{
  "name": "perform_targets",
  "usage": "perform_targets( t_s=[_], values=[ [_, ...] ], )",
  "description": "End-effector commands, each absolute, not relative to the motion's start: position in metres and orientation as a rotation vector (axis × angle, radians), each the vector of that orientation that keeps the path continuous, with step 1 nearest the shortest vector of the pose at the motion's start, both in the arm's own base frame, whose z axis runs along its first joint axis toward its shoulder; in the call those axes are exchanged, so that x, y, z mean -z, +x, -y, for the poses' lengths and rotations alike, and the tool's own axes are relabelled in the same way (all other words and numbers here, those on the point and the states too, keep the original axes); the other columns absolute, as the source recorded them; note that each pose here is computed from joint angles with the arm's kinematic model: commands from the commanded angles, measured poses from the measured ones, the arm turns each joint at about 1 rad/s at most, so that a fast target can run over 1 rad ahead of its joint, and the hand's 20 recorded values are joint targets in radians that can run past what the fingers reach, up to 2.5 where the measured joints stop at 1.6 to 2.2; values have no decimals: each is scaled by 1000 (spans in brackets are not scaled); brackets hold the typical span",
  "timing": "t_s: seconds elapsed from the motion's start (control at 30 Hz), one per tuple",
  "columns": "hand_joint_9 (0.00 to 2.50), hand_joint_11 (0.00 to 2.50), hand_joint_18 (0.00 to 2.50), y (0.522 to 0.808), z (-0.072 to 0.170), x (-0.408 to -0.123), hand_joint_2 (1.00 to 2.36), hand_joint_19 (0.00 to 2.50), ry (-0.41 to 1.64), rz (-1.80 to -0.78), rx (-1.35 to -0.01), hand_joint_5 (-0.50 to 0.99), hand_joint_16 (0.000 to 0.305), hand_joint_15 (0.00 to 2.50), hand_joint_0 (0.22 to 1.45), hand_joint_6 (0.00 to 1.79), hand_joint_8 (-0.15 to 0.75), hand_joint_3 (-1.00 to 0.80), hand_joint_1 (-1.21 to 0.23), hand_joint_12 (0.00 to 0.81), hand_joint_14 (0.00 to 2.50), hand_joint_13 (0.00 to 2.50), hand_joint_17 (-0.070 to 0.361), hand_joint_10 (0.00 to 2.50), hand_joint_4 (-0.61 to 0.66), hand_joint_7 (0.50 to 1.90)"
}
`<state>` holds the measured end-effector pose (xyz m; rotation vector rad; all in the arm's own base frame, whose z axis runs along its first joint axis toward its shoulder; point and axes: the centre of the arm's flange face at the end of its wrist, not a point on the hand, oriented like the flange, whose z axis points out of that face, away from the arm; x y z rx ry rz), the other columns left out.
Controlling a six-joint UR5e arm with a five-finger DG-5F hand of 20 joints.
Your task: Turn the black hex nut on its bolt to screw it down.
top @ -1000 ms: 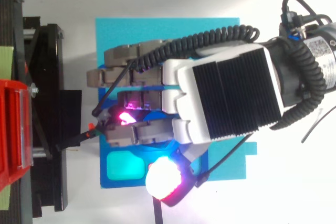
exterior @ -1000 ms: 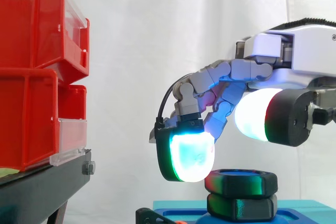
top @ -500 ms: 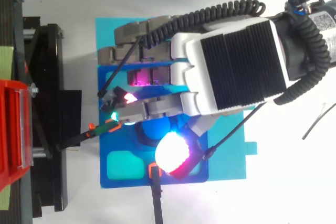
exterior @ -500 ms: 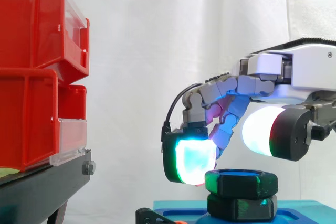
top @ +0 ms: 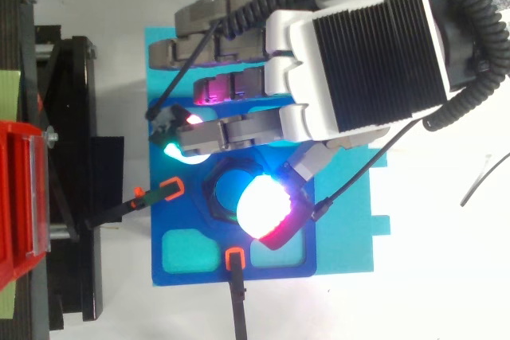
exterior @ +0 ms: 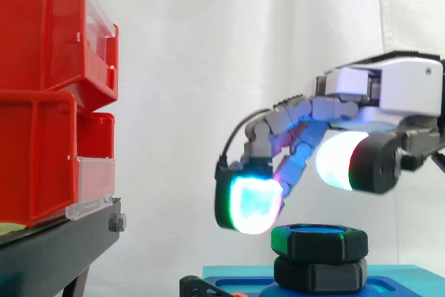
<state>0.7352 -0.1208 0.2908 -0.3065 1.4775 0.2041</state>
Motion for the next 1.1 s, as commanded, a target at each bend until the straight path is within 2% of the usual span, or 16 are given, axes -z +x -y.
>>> perform_targets(
  t_s=[0.0, 0.13, 0.27, 0.67, 0.9, 1.07],
  values=[
    [1010, 81, 558, 741, 117, -308, 1000, 366, -312, -1463, -209, -37, 41, 104, 521, 504, 228, -500, -139, 291, 3, 606, 92, 3, 111, 924],
    [995, 69, 539, 746, 107, -321, 1000, 364, -319, -1464, -215, -42, 42, 102, 513, 504, 225, -500, -124, 296, 3, 599, 94, 3, 99, 883],
    [985, 51, 537, 752, 79, -323, 1000, 367, -334, -1444, -231, -46, 42, 98, 511, 503, 224, -500, -120, 297, 3, 591, 95, 0, 90, 830],
    [967, 0, 546, 748, 41, -294, 1000, 361, -349, -1471, -262, -42, 42, 80, 511, 502, 197, -500, -118, 291, 3, 592, 94, 0, 71, 714],
    [964, 0, 548, 745, 39, -284, 1000, 362, -322, -1472, -297, -42, 42, 82, 511, 502, 195, -500, -115, 292, 3, 591, 94, 0, 70, 701],
    [972, 13, 541, 744, 44, -283, 1000, 364, -318, -1475, -291, -35, 42, 88, 511, 503, 206, -500, -115, 292, 3, 588, 93, 0, 71, 789]
  ],
)
